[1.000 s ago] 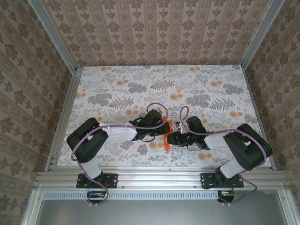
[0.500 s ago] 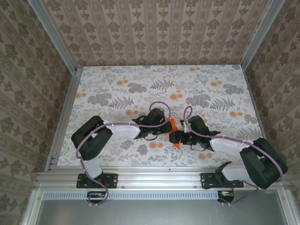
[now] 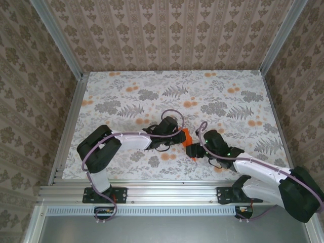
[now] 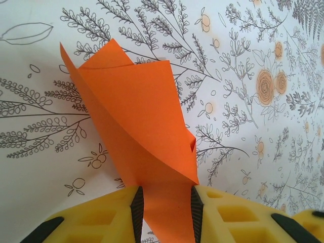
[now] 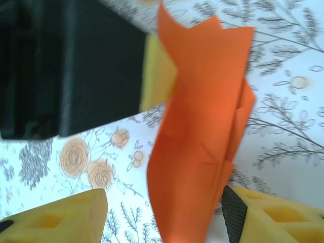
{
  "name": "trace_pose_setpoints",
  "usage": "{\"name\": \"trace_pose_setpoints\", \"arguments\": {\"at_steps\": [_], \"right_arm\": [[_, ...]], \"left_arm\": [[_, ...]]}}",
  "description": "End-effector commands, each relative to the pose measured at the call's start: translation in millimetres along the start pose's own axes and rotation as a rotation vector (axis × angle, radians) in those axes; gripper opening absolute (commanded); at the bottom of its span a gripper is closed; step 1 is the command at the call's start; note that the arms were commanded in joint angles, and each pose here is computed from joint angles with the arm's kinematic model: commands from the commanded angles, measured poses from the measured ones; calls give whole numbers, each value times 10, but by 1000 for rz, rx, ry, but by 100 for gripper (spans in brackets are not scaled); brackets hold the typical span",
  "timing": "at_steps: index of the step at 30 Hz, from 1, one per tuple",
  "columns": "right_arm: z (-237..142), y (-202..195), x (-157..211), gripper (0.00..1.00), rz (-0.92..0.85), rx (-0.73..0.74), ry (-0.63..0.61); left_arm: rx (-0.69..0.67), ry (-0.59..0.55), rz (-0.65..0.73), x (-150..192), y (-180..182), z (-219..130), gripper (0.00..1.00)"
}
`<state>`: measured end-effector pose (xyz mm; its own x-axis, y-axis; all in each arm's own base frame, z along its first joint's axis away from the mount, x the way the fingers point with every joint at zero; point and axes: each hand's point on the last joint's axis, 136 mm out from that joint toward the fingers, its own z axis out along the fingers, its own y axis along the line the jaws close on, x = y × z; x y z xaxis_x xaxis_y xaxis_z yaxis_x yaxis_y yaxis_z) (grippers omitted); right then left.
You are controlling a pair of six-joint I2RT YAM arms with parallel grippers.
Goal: Fold a paper plane with a square sheet of paper (pick it up from the middle)
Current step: Fold the wing for the fifth time at the center of the table.
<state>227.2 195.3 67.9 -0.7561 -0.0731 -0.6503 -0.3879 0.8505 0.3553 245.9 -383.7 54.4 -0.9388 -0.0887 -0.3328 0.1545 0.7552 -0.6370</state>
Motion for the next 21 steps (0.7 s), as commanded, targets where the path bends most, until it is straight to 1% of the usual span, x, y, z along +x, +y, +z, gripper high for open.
{"name": "trace_pose_setpoints", "arguments": {"at_steps": [1,7,11,16,21], "right_arm": [[60,-41,-3,62,-162,88,-36],[188,33,4,60,-312,139,-49],[250,-28,-1,60,-358,196,-59],[315,-49,32,55,-380,213,-43],[393,-66,99,44,-389,227,-11]], "left_arm": [[53,-31,-14,-144,-193,-87,33],[57,-29,-17,-140,-189,-99,33],[62,-30,-18,-146,-200,-101,33],[64,-28,-17,-154,-210,-99,33],[67,-27,-19,-160,-212,-102,33]]}}
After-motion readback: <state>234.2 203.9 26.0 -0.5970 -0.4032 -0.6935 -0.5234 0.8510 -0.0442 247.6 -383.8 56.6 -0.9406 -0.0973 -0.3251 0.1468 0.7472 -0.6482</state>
